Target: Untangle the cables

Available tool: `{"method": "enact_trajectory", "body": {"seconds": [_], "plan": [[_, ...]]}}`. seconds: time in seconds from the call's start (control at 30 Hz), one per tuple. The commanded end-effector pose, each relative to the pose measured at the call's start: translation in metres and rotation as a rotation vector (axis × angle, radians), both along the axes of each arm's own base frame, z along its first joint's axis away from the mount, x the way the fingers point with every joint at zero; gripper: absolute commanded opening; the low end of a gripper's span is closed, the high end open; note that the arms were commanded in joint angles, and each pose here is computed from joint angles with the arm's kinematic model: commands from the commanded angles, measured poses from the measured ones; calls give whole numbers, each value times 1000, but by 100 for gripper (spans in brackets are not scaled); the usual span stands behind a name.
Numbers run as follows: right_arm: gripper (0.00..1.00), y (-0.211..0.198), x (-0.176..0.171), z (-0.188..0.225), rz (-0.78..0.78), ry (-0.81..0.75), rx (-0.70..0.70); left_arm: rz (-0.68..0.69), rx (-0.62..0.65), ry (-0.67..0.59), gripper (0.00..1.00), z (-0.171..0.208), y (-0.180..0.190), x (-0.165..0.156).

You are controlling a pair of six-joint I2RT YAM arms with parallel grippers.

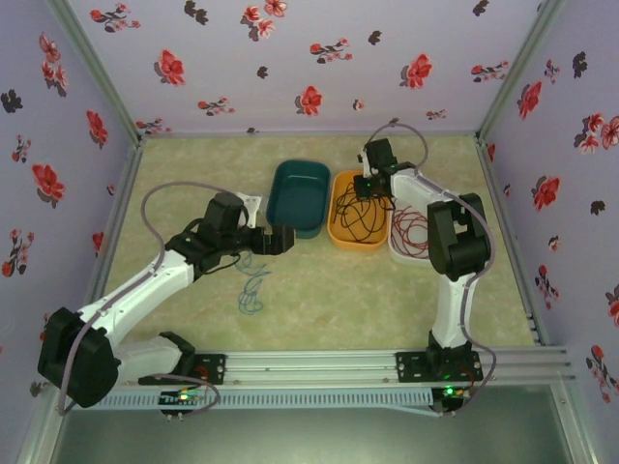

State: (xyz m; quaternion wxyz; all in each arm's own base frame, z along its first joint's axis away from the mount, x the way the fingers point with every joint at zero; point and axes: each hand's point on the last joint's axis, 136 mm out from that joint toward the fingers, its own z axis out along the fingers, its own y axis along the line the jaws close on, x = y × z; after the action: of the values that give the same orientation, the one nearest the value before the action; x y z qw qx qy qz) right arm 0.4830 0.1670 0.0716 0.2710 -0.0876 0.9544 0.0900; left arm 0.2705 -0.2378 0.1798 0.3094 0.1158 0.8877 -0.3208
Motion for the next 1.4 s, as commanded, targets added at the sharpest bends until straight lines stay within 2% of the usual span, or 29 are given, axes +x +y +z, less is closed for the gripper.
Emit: {"method": "enact_trajectory", "body": {"seconds": [0.0,0.2,0.37,0.6,0.67,0.77,0.8,0.83,1.0,1.37], "plan": [[22,-10,3,25,-15,-35,-45,20,7,-7,100,-4,4,5],[30,-23,-1,56,-51,-90,-85,31,4,-3,100,-4,6,7],[37,-27,-12,82,-83,-133,-55,59,-2,6,100,-6,9,11],[49,-23,-53,108,-118,-148,13,218,37,80,100,-27,36,20],[58,-15,-70,112,-111,-153,20,273,53,99,100,-36,47,21],[76,-4,-93,115,-92,-151,29,327,70,109,98,-46,59,22],[92,-1,-100,116,-93,-153,28,336,68,105,97,-49,61,23],[99,3,-108,116,-91,-155,24,347,67,103,95,-52,63,24],[99,30,-142,112,-75,-159,69,402,120,135,72,-80,80,26],[99,81,-185,80,-44,-187,77,453,160,231,56,-122,94,19]]}}
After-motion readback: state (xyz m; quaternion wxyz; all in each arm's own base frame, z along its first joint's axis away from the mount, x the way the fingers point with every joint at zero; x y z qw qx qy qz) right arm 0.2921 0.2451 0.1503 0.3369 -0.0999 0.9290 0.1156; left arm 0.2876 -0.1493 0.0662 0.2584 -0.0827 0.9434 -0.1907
